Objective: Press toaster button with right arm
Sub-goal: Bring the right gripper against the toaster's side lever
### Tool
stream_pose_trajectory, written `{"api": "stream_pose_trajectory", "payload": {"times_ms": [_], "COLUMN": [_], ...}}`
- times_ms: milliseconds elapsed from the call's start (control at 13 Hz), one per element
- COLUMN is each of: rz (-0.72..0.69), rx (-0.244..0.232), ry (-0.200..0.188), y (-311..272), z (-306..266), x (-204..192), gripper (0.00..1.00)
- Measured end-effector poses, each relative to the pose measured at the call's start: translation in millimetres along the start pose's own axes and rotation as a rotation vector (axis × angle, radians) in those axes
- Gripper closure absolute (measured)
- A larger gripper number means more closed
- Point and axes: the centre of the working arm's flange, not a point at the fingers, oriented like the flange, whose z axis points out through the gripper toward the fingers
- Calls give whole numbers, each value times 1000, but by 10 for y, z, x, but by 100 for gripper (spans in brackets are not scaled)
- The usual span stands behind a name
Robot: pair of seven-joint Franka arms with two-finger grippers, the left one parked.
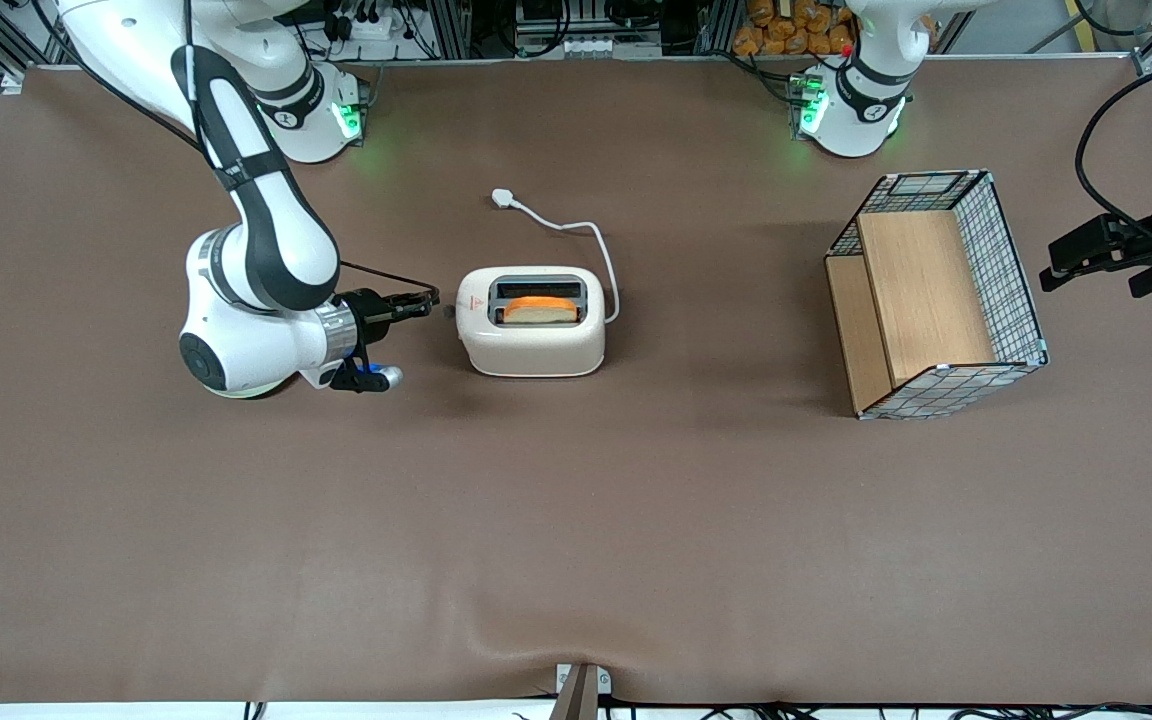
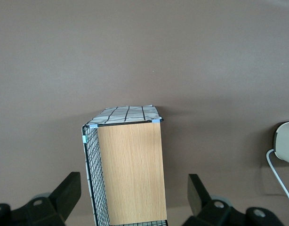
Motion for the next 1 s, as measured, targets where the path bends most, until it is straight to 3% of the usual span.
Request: {"api": "stream_pose_trajectory", "payload": {"times_ms": [1000], "rz": [6], "rx": [11], "ry": [-12], "y": [76], "z": [289], "x": [179], "gripper": [99]}}
